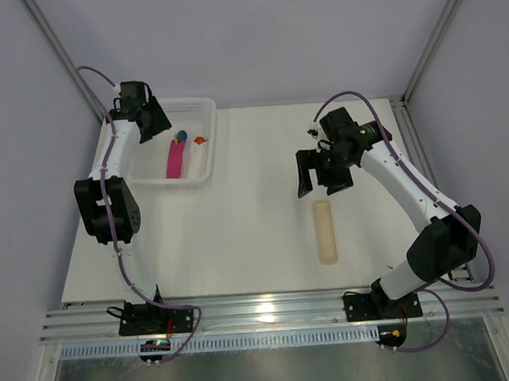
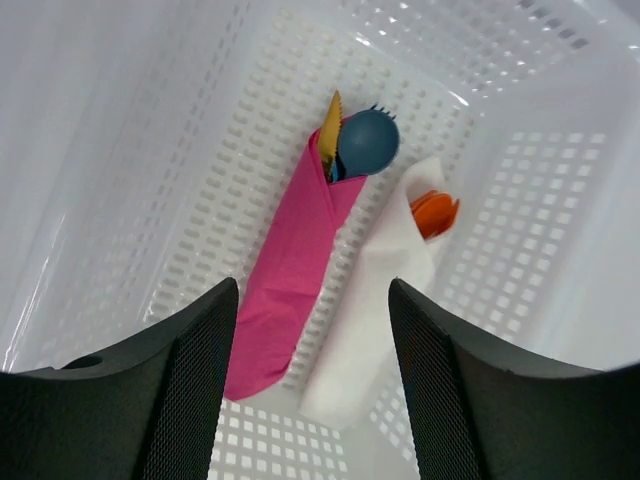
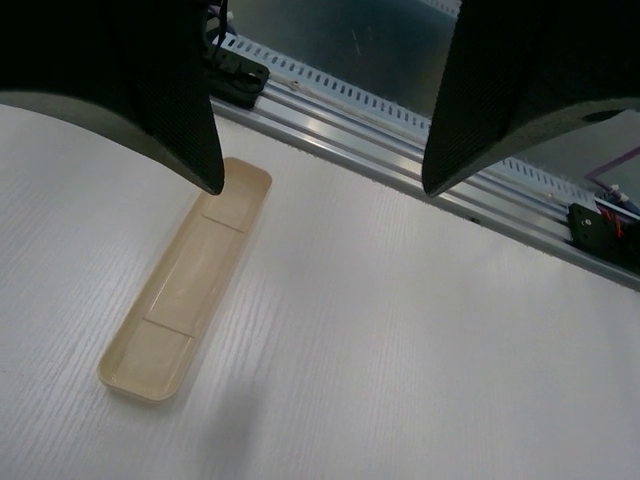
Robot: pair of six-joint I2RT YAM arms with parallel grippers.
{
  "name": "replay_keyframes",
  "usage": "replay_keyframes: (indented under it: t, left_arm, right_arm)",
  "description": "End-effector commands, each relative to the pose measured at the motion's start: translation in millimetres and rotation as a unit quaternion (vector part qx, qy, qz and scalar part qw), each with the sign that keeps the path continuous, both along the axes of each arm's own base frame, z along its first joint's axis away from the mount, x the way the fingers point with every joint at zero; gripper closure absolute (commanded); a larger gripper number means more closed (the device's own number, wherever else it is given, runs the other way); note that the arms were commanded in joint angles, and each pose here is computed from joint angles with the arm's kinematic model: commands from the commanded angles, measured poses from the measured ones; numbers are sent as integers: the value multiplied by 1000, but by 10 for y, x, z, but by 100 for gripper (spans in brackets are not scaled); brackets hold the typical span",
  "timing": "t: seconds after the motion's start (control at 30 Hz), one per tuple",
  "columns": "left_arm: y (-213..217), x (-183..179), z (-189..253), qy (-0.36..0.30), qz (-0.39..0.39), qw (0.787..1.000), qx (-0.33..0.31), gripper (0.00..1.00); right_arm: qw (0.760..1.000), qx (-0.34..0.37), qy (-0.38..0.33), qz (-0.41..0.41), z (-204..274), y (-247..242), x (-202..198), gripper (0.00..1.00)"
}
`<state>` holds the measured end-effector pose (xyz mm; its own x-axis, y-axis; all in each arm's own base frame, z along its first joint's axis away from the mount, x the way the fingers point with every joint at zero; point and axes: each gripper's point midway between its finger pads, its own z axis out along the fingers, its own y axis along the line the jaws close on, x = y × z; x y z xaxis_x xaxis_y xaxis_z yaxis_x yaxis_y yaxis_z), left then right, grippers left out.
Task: Place the utensils on the paper napkin and roll it up
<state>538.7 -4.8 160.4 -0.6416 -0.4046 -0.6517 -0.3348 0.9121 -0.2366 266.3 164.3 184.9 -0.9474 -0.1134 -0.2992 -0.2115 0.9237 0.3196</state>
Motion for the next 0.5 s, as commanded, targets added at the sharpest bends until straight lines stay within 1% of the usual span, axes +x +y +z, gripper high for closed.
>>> replay_keyframes:
  t: [0.0,0.03,0.07,0.1,0.13,0.17,0.23,0.27,0.3,0.33,0.37,0.4,0.43,0.47]
  left_arm:
    - [-169,-120,734,-64,22,998,-18,36]
    - [-275,-174,738,-60,15,998,-17,34]
    - [-308,-270,794,-57,17,998,-14,24]
    - [-359,-334,789,-50,21,998,-17,17]
    - [-413,-416,755,-36,23,999,-19,13]
    - [-562,-519,720,-21,13,999,-26,12]
    - [-741,-679,770,-18,-2,999,-41,1]
    - [-886,-797,677,-4,-18,999,-43,1]
    - [-997,-890,805,-18,-32,998,-60,1]
    - [-1067,-952,819,-20,-39,997,-69,1]
    - [-1164,-1072,698,-5,-49,996,-77,1]
    - [-1247,-1159,826,-20,-59,993,-101,1]
    - [-1297,-1220,835,-20,-55,991,-118,1]
    - [-1361,-1340,712,-3,-63,989,-134,1]
  right_arm:
    - [999,-3,-32,-21,137,-32,108,1]
    - [999,2,-45,-23,170,-22,136,1]
    - [998,1,-48,-29,160,-33,154,0]
    - [998,-2,-45,-40,128,-44,148,0]
    - [998,-1,-42,-43,111,-46,145,1]
    - [998,4,-49,-43,110,-24,168,0]
    - [997,12,-50,-51,39,0,181,1]
    - [997,12,-45,-55,-11,-9,163,0]
    - [997,16,-46,-58,-28,8,170,0]
    - [997,18,-54,-60,-39,15,205,0]
    - [996,12,-54,-65,-88,-11,197,1]
    - [996,9,-57,-69,-104,-24,210,1]
    - [995,11,-64,-72,-109,-23,238,1]
    - [995,11,-68,-74,-129,-38,220,1]
